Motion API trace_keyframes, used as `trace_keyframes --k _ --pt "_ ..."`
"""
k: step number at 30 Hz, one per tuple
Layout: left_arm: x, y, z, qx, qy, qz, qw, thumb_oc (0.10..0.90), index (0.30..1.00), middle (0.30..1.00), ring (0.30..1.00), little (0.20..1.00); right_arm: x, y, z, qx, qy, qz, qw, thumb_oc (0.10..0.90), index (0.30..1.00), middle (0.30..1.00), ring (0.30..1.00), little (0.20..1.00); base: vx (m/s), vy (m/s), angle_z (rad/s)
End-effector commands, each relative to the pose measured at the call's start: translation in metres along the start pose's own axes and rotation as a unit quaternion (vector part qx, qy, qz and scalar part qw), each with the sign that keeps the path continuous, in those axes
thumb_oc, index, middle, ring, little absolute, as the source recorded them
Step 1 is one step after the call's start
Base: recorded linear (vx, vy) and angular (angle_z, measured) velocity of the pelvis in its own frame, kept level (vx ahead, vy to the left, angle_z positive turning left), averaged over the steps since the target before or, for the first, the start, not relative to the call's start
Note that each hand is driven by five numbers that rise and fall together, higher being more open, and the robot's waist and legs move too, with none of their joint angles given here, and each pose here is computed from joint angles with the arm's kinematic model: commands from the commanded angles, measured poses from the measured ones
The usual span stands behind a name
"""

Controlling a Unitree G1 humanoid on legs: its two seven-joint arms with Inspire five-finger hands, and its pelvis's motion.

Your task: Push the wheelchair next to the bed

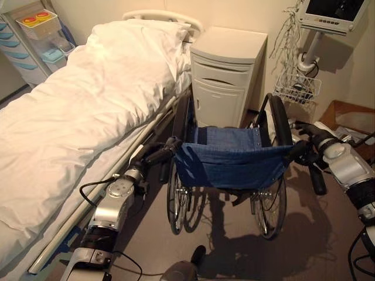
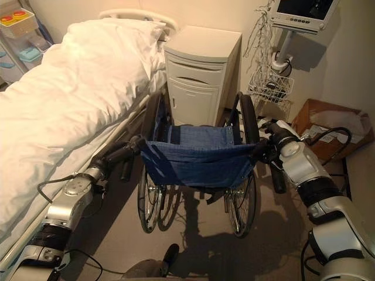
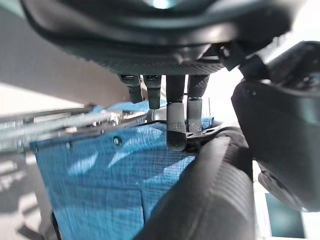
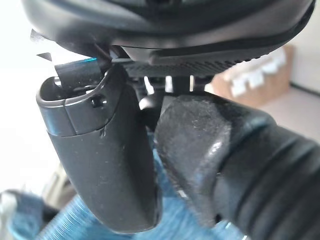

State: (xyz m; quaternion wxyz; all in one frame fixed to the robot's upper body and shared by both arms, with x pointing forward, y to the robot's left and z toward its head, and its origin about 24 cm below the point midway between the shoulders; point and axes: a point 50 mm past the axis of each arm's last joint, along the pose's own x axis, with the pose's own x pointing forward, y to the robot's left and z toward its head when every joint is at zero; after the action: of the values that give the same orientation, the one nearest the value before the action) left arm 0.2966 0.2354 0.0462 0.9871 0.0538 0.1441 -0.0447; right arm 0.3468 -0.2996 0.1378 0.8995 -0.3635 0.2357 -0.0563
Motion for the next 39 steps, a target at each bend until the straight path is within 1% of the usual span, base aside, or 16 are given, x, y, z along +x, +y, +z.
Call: trace_keyframes --k 1,5,7,9,10,11,12,15,17,21,26,29,32,33,34,39 --pt "-0.040 0.059 -0.064 0.000 0.134 0.069 0.989 0.800 0.900 0.900 0.900 0.900 -0.023 0.003 0.088 0.201 -0.214 0.097 0.951 0.800 0.900 0.900 0.900 0.900 0.00 0.000 0.00" --pt "-0.047 0.063 -0.067 -0.086 0.116 0.045 0.989 0.800 0.900 0.900 0.900 0.900 -0.025 -0.005 0.082 0.273 -0.220 0.120 0.929 0.800 0.900 0.900 0.900 0.900 0.00 0.000 0.00" --pt "-0.051 0.065 -0.070 -0.138 0.102 0.041 0.984 0.800 0.900 0.900 0.900 0.900 -0.026 -0.010 0.077 0.320 -0.220 0.143 0.910 0.800 0.900 0.900 0.900 0.900 -0.01 0.005 -0.02" --pt "-0.055 0.068 -0.072 -0.167 0.094 0.041 0.981 0.800 0.900 0.900 0.900 0.900 -0.027 -0.012 0.075 0.356 -0.224 0.167 0.892 0.800 0.900 0.900 0.900 0.900 -0.01 -0.001 0.02" --pt "-0.057 0.070 -0.074 -0.185 0.090 0.040 0.978 0.800 0.900 0.900 0.900 0.900 -0.029 -0.014 0.074 0.381 -0.228 0.184 0.877 0.800 0.900 0.900 0.900 0.900 -0.01 -0.002 0.04" --pt "-0.059 0.071 -0.075 -0.194 0.087 0.042 0.976 0.800 0.900 0.900 0.900 0.900 -0.030 -0.015 0.073 0.392 -0.230 0.191 0.870 0.800 0.900 0.900 0.900 0.900 0.00 0.000 0.00" --pt "-0.062 0.074 -0.077 -0.212 0.081 0.046 0.973 0.800 0.900 0.900 0.900 0.900 -0.033 -0.016 0.073 0.421 -0.240 0.216 0.847 0.800 0.900 0.900 0.900 0.900 -0.01 -0.004 -0.06" --pt "-0.069 0.081 -0.084 -0.252 0.075 0.052 0.963 0.800 0.900 0.900 0.900 0.900 -0.037 -0.017 0.070 0.460 -0.255 0.260 0.810 0.800 0.900 0.900 0.900 0.900 -0.03 -0.015 -0.11" --pt "-0.072 0.083 -0.089 -0.265 0.077 0.055 0.960 0.800 0.900 0.900 0.900 0.900 -0.038 -0.019 0.064 0.473 -0.250 0.277 0.798 0.800 0.900 0.900 0.900 0.900 -0.02 -0.011 -0.19" --pt "-0.076 0.085 -0.097 -0.281 0.087 0.061 0.954 0.800 0.900 0.900 0.900 0.900 -0.037 -0.017 0.043 0.479 -0.216 0.324 0.787 0.800 0.900 0.900 0.900 0.900 -0.03 -0.016 -0.08" --pt "-0.077 0.084 -0.102 -0.311 0.087 0.063 0.944 0.800 0.900 0.900 0.900 0.900 -0.038 -0.024 0.024 0.502 -0.205 0.339 0.769 0.800 0.900 0.900 0.900 0.900 -0.03 -0.009 0.05" --pt "-0.076 0.084 -0.103 -0.347 0.064 0.079 0.932 0.800 0.900 0.900 0.900 0.900 -0.039 -0.033 0.012 0.523 -0.202 0.329 0.760 0.800 0.900 0.900 0.900 0.900 -0.02 -0.002 0.06" --pt "-0.076 0.086 -0.105 -0.416 0.018 0.114 0.902 0.800 0.900 0.900 0.900 0.900 -0.040 -0.039 0.000 0.566 -0.211 0.326 0.728 0.800 0.900 0.900 0.900 0.900 -0.01 -0.004 0.25" --pt "-0.076 0.085 -0.105 -0.423 0.015 0.115 0.899 0.800 0.900 0.900 0.900 0.900 -0.040 -0.039 -0.001 0.572 -0.212 0.326 0.722 0.800 0.900 0.900 0.900 0.900 0.00 -0.014 0.31" --pt "-0.077 0.081 -0.110 -0.453 0.008 0.119 0.883 0.800 0.900 0.900 0.900 0.900 -0.041 -0.042 -0.004 0.602 -0.218 0.327 0.695 0.800 0.900 0.900 0.900 0.900 0.00 -0.020 0.31" --pt "-0.080 0.066 -0.127 -0.529 0.002 0.111 0.842 0.800 0.900 0.900 0.900 0.900 -0.045 -0.054 -0.009 0.687 -0.239 0.322 0.607 0.800 0.900 0.900 0.900 0.900 0.00 -0.022 0.22"
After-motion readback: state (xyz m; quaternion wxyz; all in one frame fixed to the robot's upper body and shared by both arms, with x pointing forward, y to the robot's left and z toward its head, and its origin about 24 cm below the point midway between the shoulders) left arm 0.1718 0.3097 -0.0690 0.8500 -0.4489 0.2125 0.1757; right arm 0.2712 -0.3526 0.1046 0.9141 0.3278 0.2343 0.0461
